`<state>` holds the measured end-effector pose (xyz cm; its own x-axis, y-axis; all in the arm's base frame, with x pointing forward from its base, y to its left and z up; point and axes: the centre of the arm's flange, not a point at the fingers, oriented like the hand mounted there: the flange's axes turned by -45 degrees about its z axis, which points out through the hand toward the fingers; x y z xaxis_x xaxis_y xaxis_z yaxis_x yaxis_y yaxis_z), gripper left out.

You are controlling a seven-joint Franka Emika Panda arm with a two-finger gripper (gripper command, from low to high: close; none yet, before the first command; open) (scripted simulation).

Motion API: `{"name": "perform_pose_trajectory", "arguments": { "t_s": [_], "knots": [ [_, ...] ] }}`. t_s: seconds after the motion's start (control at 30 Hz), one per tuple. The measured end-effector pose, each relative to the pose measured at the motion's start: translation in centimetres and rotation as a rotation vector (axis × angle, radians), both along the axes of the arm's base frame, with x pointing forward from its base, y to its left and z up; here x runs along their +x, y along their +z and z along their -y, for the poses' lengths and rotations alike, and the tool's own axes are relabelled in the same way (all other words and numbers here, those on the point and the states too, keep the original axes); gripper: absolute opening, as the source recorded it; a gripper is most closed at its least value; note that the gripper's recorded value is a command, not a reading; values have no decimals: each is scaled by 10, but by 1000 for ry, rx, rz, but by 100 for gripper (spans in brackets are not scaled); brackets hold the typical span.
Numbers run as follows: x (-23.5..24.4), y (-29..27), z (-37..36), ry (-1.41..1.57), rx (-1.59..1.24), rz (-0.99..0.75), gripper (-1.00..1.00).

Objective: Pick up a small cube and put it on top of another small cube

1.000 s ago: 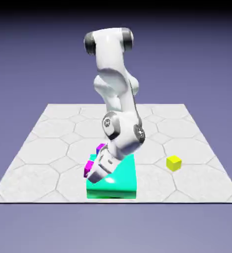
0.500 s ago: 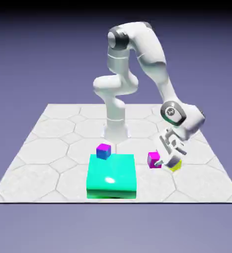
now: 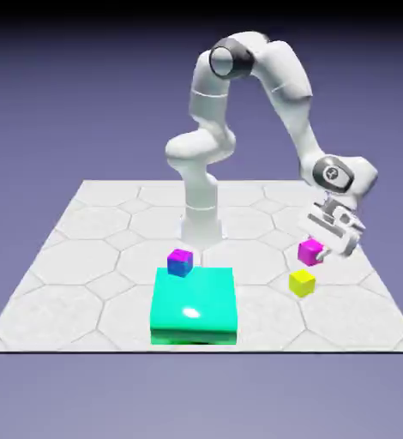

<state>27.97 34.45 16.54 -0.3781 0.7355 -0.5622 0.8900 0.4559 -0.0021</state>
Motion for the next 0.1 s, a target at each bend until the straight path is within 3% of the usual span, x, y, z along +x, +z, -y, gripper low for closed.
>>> {"name": "perform_pose_trajectory", "arguments": {
  "t_s": [0.1],
  "knots": [
    [-2,17,-8,1,0,5,100]
  ]
}}
